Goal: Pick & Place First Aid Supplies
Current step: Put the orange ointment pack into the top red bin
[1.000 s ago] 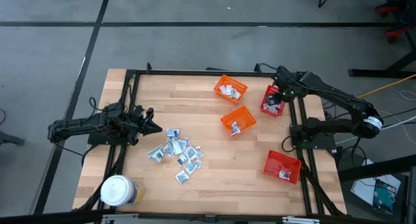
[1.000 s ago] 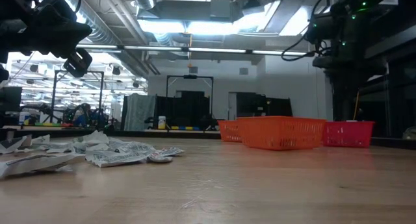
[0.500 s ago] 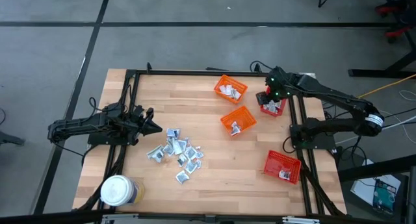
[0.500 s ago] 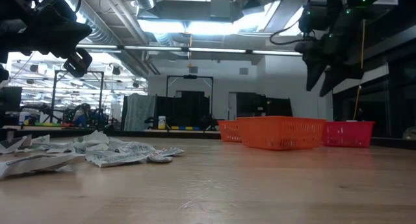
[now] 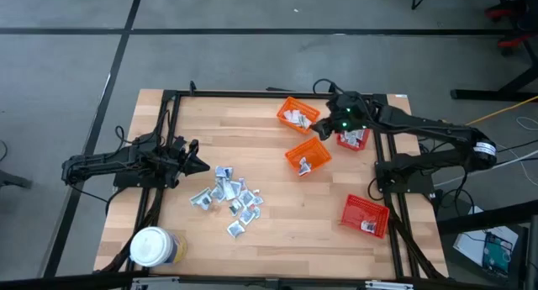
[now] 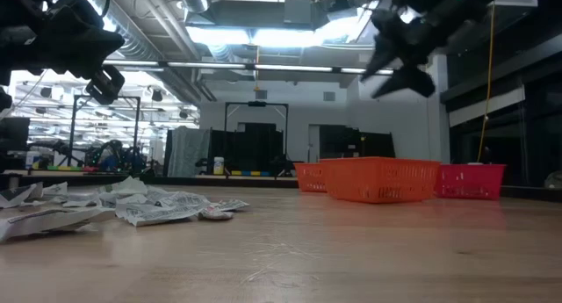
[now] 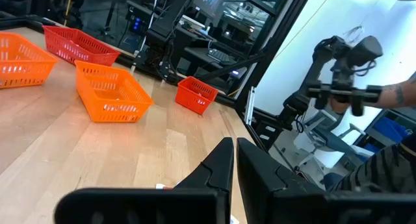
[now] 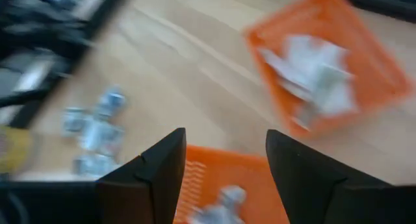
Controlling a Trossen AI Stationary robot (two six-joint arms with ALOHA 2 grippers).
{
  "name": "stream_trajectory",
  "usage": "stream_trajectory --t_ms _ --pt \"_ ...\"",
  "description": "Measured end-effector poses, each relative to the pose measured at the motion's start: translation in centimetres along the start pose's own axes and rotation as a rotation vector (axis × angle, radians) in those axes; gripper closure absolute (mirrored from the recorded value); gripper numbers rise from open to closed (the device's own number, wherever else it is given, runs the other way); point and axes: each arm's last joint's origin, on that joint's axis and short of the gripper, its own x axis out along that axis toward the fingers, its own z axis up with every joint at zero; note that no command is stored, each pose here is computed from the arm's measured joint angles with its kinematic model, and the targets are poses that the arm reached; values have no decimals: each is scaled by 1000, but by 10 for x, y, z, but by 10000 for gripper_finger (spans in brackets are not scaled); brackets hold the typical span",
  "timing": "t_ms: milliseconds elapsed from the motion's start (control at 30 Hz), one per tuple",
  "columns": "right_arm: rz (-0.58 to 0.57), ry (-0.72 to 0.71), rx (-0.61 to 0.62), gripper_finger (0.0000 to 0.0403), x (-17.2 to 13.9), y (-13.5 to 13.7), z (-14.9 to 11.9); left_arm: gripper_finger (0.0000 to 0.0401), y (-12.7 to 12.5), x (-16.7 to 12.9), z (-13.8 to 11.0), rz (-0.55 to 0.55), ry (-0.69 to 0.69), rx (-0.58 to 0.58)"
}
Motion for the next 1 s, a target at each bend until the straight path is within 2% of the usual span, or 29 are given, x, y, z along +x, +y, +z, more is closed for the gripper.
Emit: stream_trajectory --t_ms 233,433,767,1000 --pt "159 -46 -14 190 29 29 -1 386 0 0 0 1 0 0" --pt "256 39 -71 190 64 54 -11 385 0 0 0 0 0 0" --pt "343 122 -331 190 113 114 -9 386 0 0 0 0 0 0" --pt "412 186 -453 190 144 146 -1 386 0 0 0 0 0 0"
